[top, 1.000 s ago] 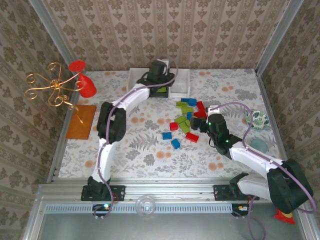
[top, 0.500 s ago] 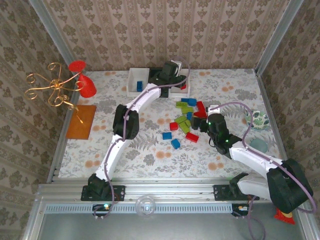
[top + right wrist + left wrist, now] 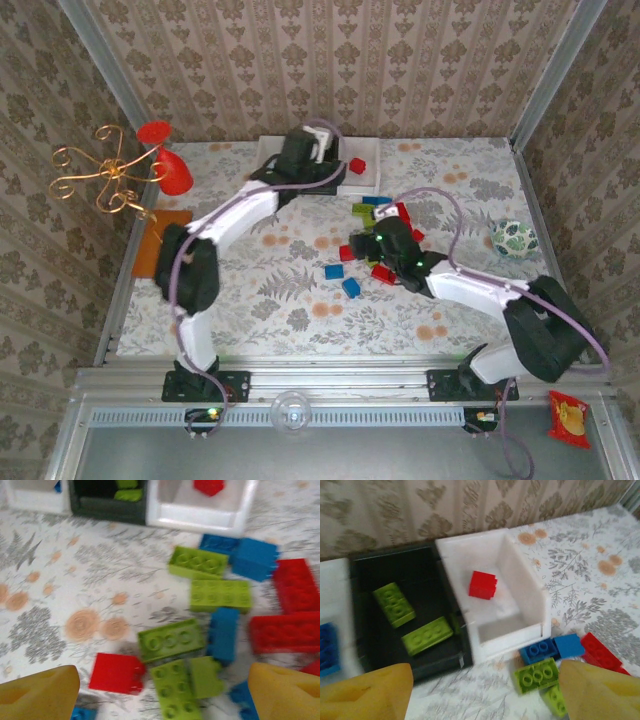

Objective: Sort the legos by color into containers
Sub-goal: Pick up the lego from the center of the table.

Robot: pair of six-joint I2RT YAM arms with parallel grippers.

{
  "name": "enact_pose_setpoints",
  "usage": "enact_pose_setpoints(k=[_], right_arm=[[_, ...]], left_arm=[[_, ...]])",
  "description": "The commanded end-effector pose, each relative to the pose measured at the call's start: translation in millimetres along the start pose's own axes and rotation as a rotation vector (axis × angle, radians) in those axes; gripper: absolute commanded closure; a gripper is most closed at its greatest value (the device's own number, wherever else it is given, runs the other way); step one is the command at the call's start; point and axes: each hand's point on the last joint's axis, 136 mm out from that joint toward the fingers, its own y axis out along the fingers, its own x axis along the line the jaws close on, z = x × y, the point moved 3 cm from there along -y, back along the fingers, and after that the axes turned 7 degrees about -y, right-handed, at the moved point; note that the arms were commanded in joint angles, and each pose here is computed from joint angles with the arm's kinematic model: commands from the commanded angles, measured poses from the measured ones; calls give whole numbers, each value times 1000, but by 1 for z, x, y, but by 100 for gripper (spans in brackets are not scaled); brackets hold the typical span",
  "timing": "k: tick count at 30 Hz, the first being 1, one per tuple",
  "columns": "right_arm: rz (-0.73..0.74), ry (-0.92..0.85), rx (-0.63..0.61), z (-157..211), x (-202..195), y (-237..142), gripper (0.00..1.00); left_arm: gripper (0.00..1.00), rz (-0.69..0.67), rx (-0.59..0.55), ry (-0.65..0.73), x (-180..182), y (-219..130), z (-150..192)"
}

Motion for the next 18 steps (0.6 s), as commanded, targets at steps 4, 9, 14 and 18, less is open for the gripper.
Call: enact_pose_setpoints(k=[4, 9, 14, 18], right_arm=[[-2, -19, 163, 19, 31, 21, 20], [32, -26, 210, 30, 37, 40, 26], [49, -57, 244, 36, 45, 54, 30], [78, -78, 257, 40, 44, 60, 31]], left_arm=[[22, -26, -37, -128, 42, -66, 44], [22, -75, -22, -178, 63, -100, 83], [22, -95, 11, -191, 70, -117, 107], [21, -125, 27, -191, 77, -128, 123]])
